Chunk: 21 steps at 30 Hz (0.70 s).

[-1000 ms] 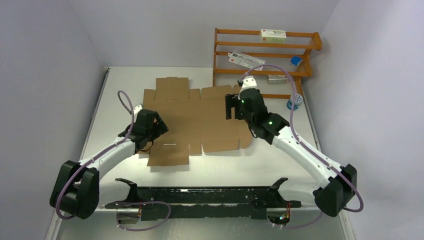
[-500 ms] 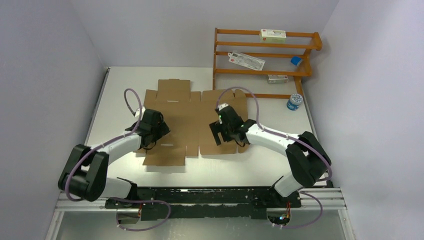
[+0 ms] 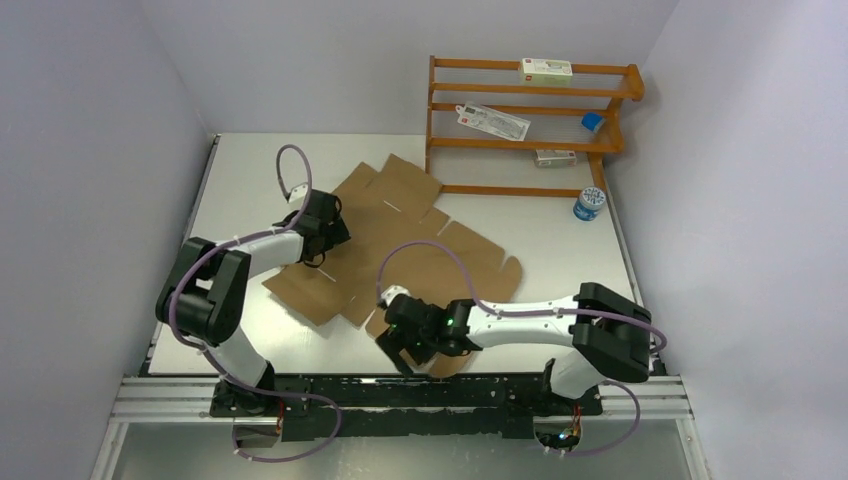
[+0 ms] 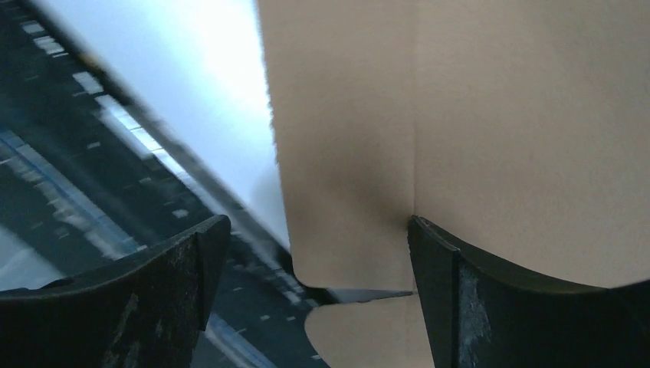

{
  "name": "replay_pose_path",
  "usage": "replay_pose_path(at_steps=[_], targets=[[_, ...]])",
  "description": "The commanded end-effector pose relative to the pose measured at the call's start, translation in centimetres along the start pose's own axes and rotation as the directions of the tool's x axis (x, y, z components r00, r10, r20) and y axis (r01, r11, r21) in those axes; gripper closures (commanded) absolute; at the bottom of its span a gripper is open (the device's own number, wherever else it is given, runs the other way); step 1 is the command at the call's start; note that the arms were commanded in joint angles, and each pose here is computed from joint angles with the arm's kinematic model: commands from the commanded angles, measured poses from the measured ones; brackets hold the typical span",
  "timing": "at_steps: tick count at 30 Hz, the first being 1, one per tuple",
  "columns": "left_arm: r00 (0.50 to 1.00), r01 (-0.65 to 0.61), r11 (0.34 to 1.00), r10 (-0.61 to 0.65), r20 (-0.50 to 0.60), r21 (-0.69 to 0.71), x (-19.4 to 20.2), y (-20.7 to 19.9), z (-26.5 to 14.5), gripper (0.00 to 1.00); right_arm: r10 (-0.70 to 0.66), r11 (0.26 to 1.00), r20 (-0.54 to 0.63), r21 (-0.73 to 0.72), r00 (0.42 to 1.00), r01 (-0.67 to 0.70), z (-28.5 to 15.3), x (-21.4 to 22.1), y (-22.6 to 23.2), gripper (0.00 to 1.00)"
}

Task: Fold the paper box

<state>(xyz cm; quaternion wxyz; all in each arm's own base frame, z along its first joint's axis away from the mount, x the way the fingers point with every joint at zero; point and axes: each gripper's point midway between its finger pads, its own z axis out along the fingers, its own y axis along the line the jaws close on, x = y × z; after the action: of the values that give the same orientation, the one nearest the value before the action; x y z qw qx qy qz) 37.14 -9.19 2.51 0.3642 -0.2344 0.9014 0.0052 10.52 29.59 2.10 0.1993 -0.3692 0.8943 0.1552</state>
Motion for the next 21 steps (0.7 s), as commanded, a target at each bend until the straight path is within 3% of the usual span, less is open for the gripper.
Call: replay_pose_path(at_steps=[1, 6, 11, 16, 21], targets=[[0.995, -0.037, 0.992, 0.026, 0.092, 0.119, -3.5, -3.3, -0.8, 0.02, -0.028, 0.998, 0.027, -0.059, 0.999, 0.03, -1.8, -2.1, 3.2, 0.08], [0.984, 0.026, 0.993, -0.046, 0.171, 0.116, -6.5, -2.3, -4.6, 0.02, -0.014, 0.999, 0.164, 0.048, 0.986, 0.007, -4.3, -8.8, -2.8, 0.05], [0.984, 0.072, 0.994, -0.084, 0.157, 0.082, -5.3, 1.0, -7.8, 0.02, 0.071, 0.98, 0.31, 0.154, 0.948, -0.124, -6.3, -14.1, -13.5, 0.04], [0.991, 0.116, 0.981, -0.125, 0.051, 0.155, -0.5, 2.6, -8.8, 0.02, 0.218, 0.93, 0.358, 0.206, 0.908, -0.305, -5.5, -14.2, -22.8, 0.04], [0.989, 0.143, 0.973, -0.134, -0.062, 0.18, 3.7, 3.3, -8.3, 0.04, 0.365, 0.881, 0.385, 0.152, 0.848, -0.448, -3.3, -12.6, -27.2, 0.04]])
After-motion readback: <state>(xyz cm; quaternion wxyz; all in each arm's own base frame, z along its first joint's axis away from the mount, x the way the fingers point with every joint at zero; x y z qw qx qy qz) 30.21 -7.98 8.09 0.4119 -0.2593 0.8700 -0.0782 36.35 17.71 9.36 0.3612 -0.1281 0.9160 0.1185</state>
